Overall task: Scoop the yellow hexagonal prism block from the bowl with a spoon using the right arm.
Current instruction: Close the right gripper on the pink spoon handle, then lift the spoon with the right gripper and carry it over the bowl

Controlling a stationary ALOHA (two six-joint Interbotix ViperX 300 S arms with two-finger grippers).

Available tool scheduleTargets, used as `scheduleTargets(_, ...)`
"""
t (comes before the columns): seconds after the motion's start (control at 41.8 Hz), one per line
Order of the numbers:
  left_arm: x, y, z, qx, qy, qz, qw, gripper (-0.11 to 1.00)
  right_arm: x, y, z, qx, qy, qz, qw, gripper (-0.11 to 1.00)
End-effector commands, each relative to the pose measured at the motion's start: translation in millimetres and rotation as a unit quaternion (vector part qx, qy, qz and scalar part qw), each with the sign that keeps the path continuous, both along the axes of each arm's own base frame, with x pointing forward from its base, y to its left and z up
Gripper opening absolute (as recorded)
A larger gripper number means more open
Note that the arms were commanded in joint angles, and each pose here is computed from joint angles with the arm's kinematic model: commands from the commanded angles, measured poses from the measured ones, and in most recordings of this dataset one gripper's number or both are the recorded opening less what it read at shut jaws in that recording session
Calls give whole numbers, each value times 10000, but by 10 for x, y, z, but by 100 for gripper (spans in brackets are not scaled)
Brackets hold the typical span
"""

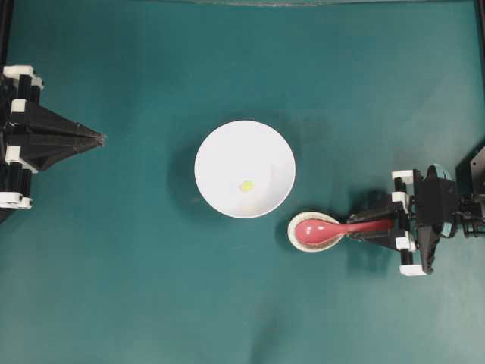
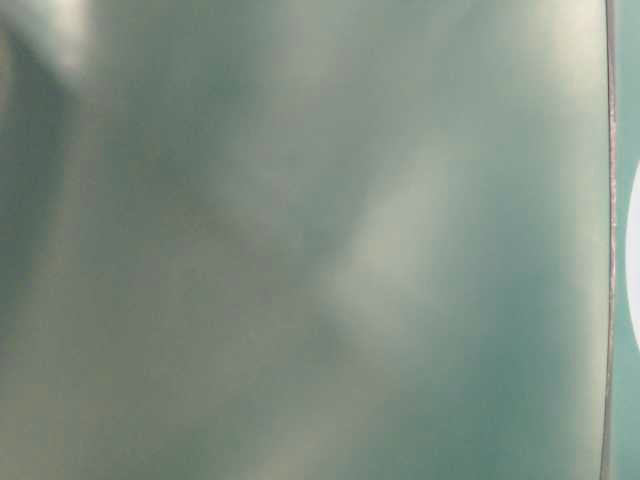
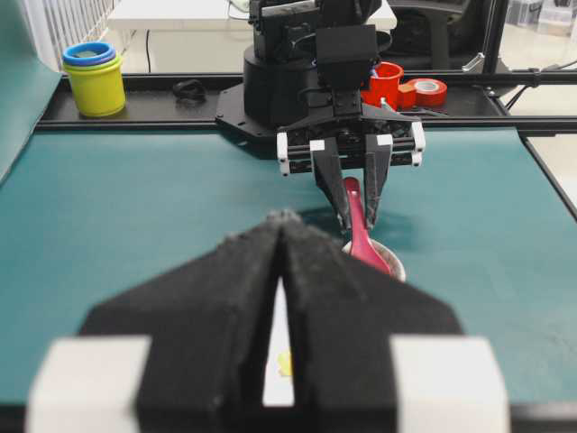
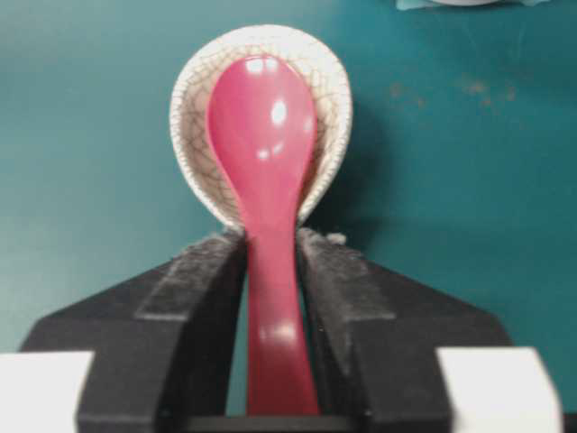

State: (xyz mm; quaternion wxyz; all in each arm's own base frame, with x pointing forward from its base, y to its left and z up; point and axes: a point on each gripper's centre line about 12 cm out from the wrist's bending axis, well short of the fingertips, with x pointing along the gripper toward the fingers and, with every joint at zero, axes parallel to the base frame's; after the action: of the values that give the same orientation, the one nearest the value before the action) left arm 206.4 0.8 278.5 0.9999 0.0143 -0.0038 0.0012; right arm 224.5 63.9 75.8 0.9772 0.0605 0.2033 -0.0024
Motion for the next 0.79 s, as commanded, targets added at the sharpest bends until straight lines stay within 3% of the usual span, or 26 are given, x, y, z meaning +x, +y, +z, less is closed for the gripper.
scheduleTargets(0.0,28,6,61,15,-69,11,10000,0,21,16,43,29,-121,14,9999,33)
scheduleTargets(0.096,26,2,65,15,-77,3,10000,0,26,22,45,30,-129,30,9999,24)
scheduleTargets(0.766,27,9,69,23,-77,19,10000,0,7,34,252,274,-352,83,9990,24)
